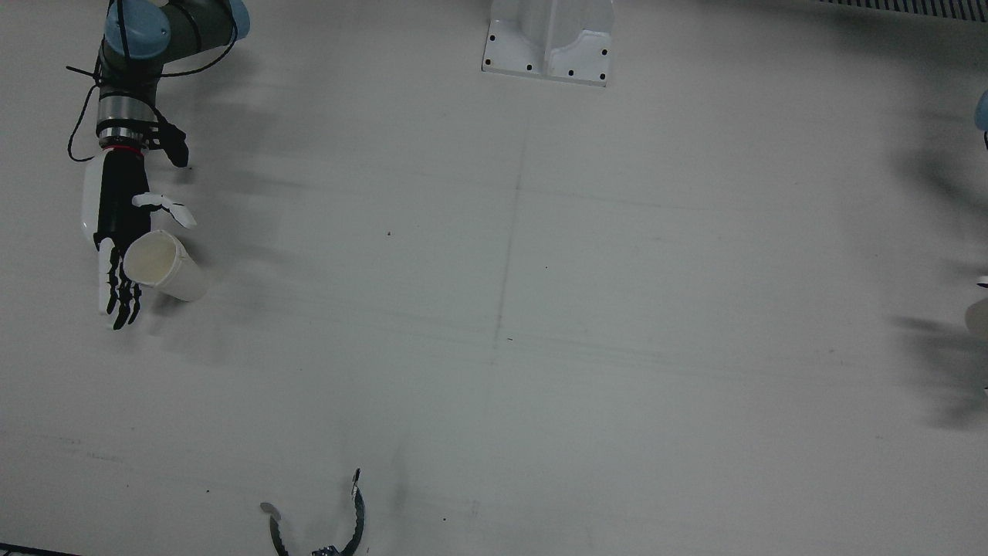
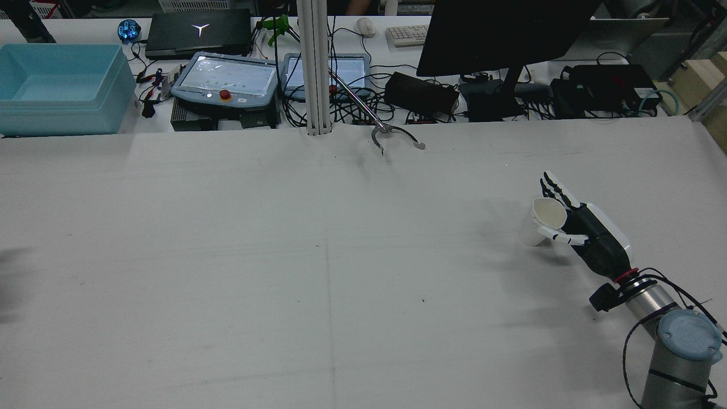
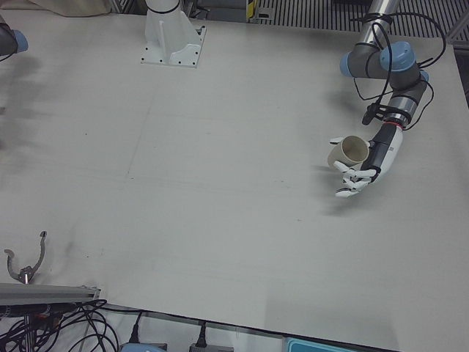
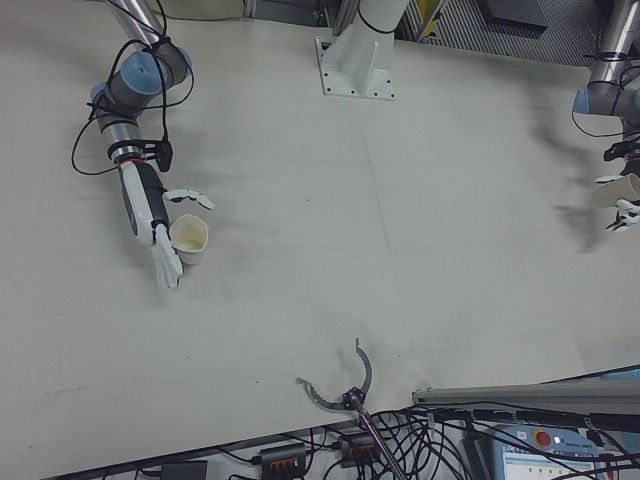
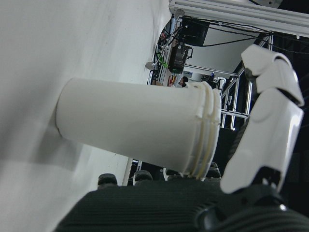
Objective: Pour water
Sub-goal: 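Hold both cups and settle the right hand grip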
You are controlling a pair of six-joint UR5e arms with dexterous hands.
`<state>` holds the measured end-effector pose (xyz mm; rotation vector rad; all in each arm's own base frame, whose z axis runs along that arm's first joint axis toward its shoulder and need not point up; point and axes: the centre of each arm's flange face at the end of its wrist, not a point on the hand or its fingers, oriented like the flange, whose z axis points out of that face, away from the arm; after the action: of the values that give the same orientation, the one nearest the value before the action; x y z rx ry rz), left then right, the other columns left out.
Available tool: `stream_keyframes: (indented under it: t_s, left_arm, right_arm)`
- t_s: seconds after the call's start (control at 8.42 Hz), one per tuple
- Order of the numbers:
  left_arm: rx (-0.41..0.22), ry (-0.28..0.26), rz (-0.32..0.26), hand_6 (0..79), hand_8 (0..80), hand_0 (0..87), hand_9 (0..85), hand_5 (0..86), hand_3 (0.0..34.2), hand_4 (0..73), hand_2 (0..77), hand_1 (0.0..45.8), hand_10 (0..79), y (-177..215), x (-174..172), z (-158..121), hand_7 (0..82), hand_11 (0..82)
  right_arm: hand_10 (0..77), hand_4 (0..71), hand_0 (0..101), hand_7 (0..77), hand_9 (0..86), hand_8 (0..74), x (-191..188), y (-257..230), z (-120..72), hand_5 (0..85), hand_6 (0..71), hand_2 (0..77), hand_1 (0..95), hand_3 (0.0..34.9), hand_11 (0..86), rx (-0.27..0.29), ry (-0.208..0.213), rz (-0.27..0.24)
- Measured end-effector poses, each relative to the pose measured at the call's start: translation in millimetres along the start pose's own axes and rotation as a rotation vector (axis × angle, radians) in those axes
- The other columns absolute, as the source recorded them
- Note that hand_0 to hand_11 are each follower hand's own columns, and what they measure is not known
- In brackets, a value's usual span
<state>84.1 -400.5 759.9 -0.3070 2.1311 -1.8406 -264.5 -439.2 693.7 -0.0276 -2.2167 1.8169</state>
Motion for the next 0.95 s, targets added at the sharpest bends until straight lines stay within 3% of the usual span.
stream_keyframes:
  t_s: [0.24,0.36,0.59,0.83,0.95]
  left_arm:
    - [0.006,-0.002,0.001,36.5,17.5,80.2,25.6,25.1,0.1,67.6,16.4,15.8,15.3,-3.4,-0.4,-1.5,70.4,25.1]
    - [0.008,-0.002,0.002,36.5,17.5,80.2,25.6,25.1,0.2,67.1,16.4,15.8,14.7,-4.7,-0.6,-2.2,70.4,25.1]
    - [0.010,-0.002,0.003,36.5,17.5,80.2,25.6,25.1,0.2,67.1,16.4,15.8,14.7,-6.6,-0.6,-3.0,70.4,25.1]
    - [0.013,-0.002,0.004,36.5,17.5,80.2,25.6,25.1,0.1,67.1,16.4,16.4,15.8,-8.6,-0.5,-4.2,70.4,25.1]
    - [0.014,-0.002,0.004,36.5,17.5,80.2,25.6,25.1,0.1,67.1,16.4,16.4,15.8,-9.5,-0.5,-4.6,70.4,25.1]
  right_arm:
    - [0.0,0.0,47,0.5,0.5,1.6,-1.0,-1.2,0.5,4.9,5.4,26.2,18.0,10.6,0.5,0.002,-0.003,0.005]
    - [0.0,0.0,47,0.5,0.5,3.3,-4.3,-3.4,1.2,5.5,8.7,26.7,17.5,6.4,0.5,0.005,-0.009,0.002]
    - [0.0,0.0,47,0.5,0.5,3.3,-10.8,-8.2,1.3,6.0,8.7,28.9,19.1,5.9,0.5,0.014,-0.017,-0.006]
    - [0.0,0.0,47,8.2,0.5,2.7,-11.6,-9.3,1.3,7.1,10.4,28.9,19.1,5.9,0.5,0.018,-0.017,-0.013]
    - [0.0,0.0,49,4.4,0.5,2.2,-11.4,-9.8,1.2,7.1,10.4,29.5,22.9,6.2,0.5,0.020,-0.016,-0.017]
